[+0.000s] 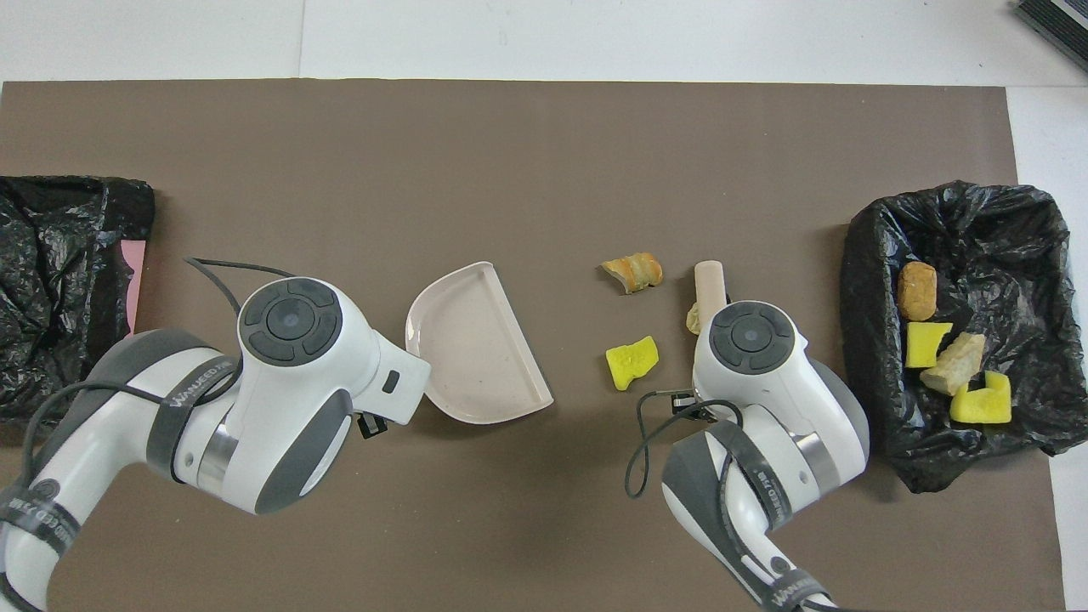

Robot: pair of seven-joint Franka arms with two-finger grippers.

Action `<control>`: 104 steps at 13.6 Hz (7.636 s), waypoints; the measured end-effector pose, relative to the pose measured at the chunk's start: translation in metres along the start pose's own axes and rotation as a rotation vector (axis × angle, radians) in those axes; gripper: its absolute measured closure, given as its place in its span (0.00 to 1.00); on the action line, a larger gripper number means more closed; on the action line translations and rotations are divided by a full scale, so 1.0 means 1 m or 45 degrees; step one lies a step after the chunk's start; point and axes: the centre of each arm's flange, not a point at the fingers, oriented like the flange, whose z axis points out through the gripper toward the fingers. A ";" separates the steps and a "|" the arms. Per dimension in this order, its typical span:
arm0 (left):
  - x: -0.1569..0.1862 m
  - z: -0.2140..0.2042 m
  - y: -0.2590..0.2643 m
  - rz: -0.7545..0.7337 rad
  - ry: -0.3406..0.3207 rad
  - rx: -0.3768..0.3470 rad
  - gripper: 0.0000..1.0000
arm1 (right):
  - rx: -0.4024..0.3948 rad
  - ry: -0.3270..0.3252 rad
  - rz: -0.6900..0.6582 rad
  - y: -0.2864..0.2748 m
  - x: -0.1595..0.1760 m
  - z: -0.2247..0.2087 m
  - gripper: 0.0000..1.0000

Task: Sweep and dump trash in bin
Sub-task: 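Sweep the bread and sponge toward the dustpan with the right gripper's brush, then brush the remaining bread chunk into the dustpan with the right gripper, then carry the loaded dustpan to the bag nearest the left gripper, then tip the dustpan over the bag while the right gripper lays down the brush, then lift the empty dustpan from the bag with the left gripper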

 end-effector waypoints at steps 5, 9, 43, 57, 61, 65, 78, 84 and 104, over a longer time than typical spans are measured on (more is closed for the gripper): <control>0.011 0.011 0.023 0.093 0.008 0.077 0.68 | 0.125 -0.004 -0.117 -0.071 -0.012 -0.020 0.74; 0.010 0.020 0.027 0.101 0.005 0.077 0.68 | 0.293 -0.048 -0.343 -0.125 -0.042 -0.036 0.74; -0.008 0.023 0.009 0.033 0.038 0.094 0.68 | 0.452 -0.189 -0.758 -0.146 0.025 -0.080 0.74; -0.079 -0.015 -0.075 0.021 0.091 0.150 0.68 | 0.306 -0.190 -0.219 -0.154 -0.014 -0.102 0.74; -0.161 -0.062 -0.125 0.097 0.071 0.153 0.68 | 0.264 -0.196 -0.140 -0.220 -0.056 -0.086 0.74; -0.267 -0.090 -0.167 0.161 0.058 0.168 0.68 | 0.276 -0.236 -0.114 -0.279 -0.103 -0.071 0.74; -0.526 -0.109 -0.229 -0.083 -0.115 0.373 0.68 | 0.280 -0.223 -0.075 -0.290 -0.115 -0.068 0.12; -0.545 -0.108 -0.264 0.079 -0.477 0.459 0.68 | 0.238 -0.197 -0.100 -0.239 -0.079 -0.134 0.00; -0.484 -0.176 -0.235 0.121 -0.620 0.414 0.68 | 0.264 0.123 -0.133 0.157 0.026 -0.269 0.00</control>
